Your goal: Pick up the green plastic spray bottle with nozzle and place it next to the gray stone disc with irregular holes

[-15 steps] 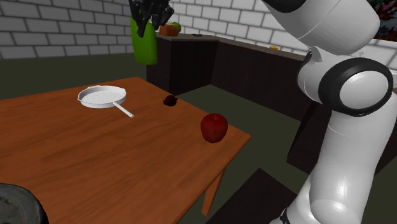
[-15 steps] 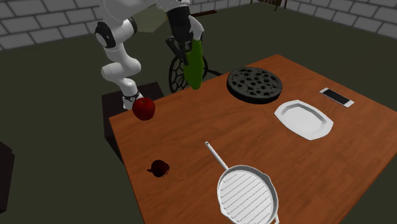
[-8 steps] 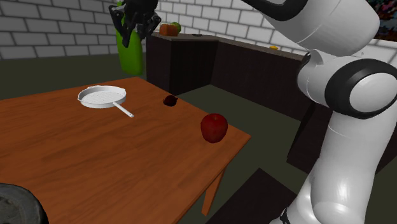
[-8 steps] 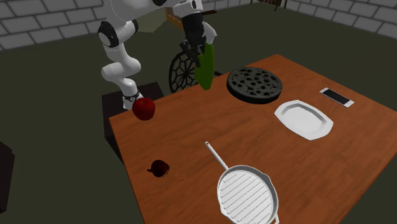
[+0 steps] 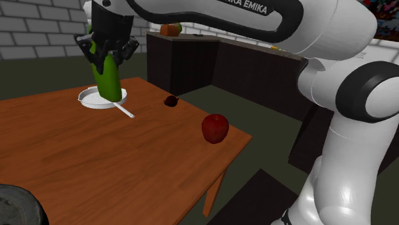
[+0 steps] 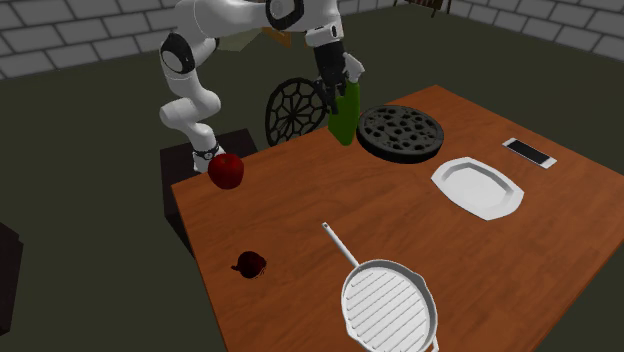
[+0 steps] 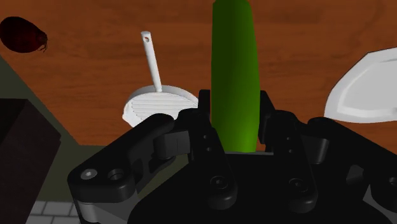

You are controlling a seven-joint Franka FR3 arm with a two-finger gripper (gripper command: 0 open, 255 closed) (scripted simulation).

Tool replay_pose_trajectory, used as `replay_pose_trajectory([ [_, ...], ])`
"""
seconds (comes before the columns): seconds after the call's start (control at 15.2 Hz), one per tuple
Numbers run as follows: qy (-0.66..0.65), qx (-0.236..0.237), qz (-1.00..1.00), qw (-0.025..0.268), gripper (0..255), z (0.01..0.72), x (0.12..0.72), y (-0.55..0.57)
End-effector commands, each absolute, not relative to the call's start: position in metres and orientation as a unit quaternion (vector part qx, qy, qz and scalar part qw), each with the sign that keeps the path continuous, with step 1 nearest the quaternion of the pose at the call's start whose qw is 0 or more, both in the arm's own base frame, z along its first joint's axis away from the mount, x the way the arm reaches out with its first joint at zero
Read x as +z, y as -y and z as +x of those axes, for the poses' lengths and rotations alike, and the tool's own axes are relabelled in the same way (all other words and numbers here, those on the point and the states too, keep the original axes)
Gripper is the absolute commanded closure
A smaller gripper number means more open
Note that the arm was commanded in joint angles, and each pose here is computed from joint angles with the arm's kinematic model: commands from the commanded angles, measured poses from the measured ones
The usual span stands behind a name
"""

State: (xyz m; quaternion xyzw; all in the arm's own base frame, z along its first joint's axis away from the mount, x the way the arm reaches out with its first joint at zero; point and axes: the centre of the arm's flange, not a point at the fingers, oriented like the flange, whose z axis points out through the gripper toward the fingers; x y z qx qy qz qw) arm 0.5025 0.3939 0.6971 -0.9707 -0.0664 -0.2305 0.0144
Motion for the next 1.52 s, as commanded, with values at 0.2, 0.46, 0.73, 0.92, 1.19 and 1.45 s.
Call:
replay_pose_trajectory([
  [0.2, 0.066, -0.231, -0.971, 0.015, 255, 0.484, 0.664, -0.445],
  [0.46, 0.066, -0.231, -0.971, 0.015, 255, 0.471, 0.635, -0.487],
  [0.73, 0.066, -0.231, -0.971, 0.015, 255, 0.458, 0.605, -0.529],
  [0.92, 0.066, -0.231, -0.971, 0.015, 255, 0.456, 0.591, -0.534],
  [1.19, 0.066, -0.231, -0.971, 0.015, 255, 0.456, 0.570, -0.534],
  [1.45, 0.066, -0.231, -0.971, 0.015, 255, 0.456, 0.549, -0.534],
])
